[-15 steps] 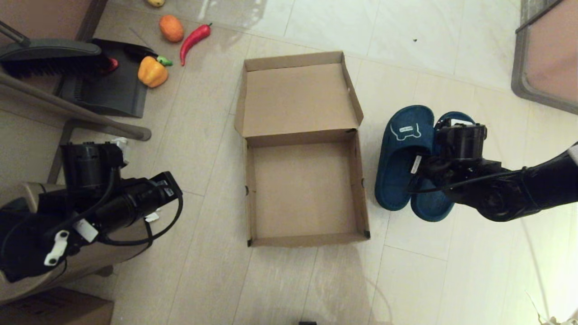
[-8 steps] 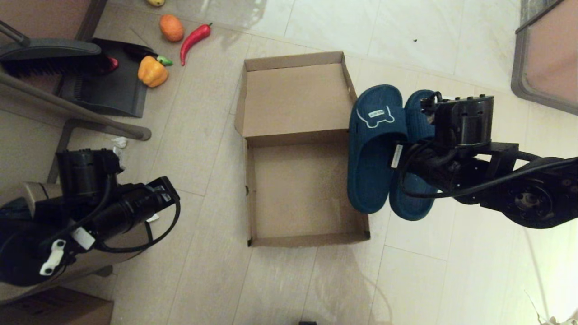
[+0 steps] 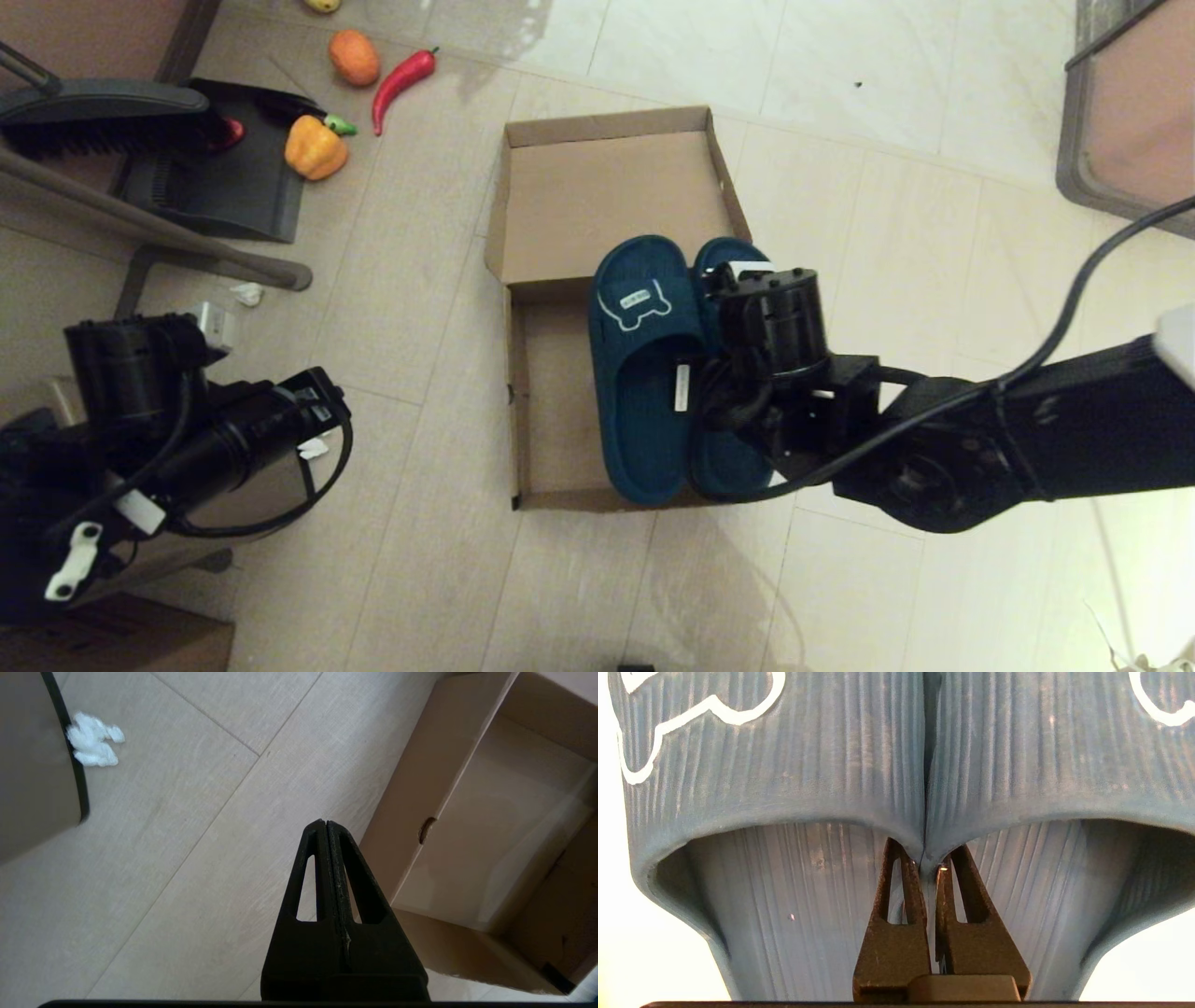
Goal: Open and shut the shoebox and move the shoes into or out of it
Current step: Put the shoes into the shoe box
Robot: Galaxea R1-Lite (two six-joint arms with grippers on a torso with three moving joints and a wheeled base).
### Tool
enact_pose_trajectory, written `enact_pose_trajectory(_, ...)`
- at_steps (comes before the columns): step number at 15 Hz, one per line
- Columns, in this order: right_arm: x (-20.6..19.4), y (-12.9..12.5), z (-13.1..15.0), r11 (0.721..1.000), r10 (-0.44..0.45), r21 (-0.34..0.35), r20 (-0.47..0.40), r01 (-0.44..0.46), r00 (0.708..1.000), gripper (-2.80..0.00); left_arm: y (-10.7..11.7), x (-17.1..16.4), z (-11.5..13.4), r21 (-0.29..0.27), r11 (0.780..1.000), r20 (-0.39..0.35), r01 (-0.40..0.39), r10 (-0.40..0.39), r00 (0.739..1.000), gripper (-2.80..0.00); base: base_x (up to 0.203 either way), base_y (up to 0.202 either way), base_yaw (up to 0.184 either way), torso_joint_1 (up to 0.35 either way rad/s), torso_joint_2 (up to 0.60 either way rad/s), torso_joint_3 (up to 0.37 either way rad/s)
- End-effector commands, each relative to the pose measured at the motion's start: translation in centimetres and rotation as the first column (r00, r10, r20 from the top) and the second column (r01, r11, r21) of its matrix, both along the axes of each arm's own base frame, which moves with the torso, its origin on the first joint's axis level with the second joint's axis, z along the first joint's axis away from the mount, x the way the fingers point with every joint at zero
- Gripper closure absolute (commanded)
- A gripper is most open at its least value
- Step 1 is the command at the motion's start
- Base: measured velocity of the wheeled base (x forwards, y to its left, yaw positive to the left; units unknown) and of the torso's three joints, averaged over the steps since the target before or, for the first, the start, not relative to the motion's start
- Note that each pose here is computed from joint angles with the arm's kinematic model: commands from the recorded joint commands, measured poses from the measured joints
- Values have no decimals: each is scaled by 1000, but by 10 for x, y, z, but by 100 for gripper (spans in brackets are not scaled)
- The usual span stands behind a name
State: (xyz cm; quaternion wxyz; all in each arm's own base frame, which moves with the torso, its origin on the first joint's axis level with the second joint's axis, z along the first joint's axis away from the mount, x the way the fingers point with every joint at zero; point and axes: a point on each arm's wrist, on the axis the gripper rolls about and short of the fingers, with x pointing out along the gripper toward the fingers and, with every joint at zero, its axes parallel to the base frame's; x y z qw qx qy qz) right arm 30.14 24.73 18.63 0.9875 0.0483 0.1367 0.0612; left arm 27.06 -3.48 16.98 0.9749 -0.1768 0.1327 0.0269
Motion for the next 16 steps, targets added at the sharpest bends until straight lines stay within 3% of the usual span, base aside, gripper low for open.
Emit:
enact_pose_trajectory(1,23,21,-31,1000,-3,-27,-33,2,999,0,2,1,0,1,1000,4,-4,4,1000,0,0,0,0,0,0,0)
enact_pose_trajectory(3,47,36,-41,1000,-11,-18,-16,11,1000,0,2,1,-2,2,1000,-5,-2,2,1000,0,0,0,0,0,0,0)
enact_pose_trajectory(9,80,58,-87,997,-17,-79,-28,15,999,0,9,4,-3,-1,1000,-9,-29,29,1000,0,0,0,0,0,0,0)
enact_pose_trajectory(16,124,65,-126,992,-75,-91,104,85,992,0,15,5,0,-6,999,20,-45,45,999,0,0,0,0,0,0,0)
